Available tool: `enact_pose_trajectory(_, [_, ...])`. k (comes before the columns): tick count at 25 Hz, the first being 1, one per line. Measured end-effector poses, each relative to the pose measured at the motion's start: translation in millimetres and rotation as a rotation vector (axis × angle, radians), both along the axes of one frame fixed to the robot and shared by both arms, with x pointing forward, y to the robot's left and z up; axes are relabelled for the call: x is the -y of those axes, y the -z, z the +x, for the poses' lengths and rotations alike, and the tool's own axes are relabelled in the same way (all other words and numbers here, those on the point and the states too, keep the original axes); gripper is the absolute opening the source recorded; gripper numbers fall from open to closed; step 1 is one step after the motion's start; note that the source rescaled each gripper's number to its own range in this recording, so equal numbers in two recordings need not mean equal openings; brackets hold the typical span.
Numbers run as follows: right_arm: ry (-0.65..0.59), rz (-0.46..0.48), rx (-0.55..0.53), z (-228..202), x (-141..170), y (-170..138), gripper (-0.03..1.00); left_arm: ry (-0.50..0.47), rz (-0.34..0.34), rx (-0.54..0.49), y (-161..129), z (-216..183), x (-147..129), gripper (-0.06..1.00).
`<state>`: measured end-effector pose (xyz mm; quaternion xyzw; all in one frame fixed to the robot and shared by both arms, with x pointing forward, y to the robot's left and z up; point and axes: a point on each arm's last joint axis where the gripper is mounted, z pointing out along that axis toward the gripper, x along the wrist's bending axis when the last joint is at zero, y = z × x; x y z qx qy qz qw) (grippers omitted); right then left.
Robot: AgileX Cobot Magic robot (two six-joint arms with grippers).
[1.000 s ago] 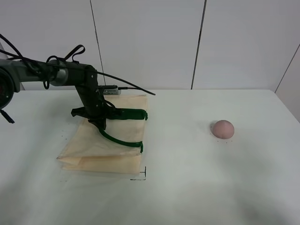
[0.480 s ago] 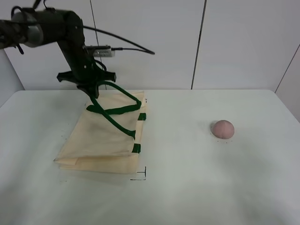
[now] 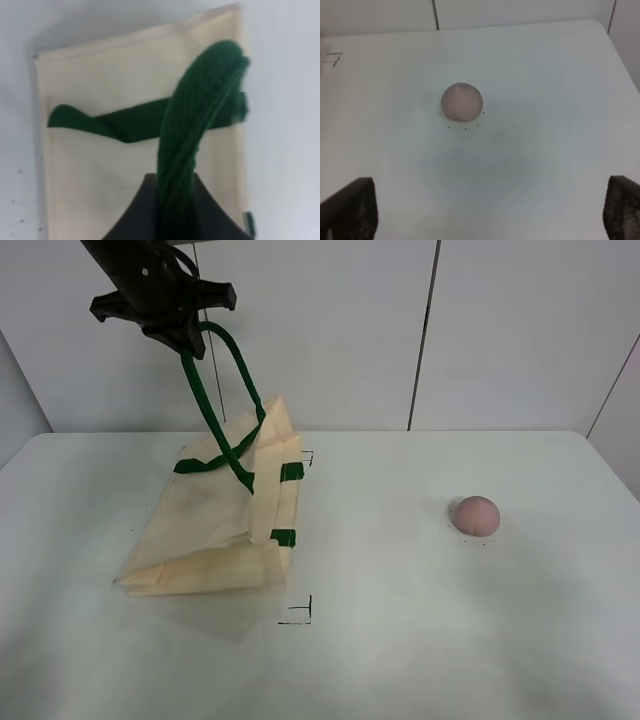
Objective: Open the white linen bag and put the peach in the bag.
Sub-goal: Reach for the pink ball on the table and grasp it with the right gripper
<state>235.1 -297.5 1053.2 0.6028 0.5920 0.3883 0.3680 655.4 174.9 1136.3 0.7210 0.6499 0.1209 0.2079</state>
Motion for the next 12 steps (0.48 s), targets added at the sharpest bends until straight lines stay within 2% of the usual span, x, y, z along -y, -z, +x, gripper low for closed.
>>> enact_pose_trajectory(8, [0.0, 0.0, 0.001, 0, 0, 0, 1.0, 0.008, -0.027, 0.047, -23, -13, -3, 0.0])
enact_pose_trajectory(12, [0.0, 0.0, -0.093, 17, 0, -3, 1.0, 0.009, -0.035, 0.057, -28, -16, -3, 0.0])
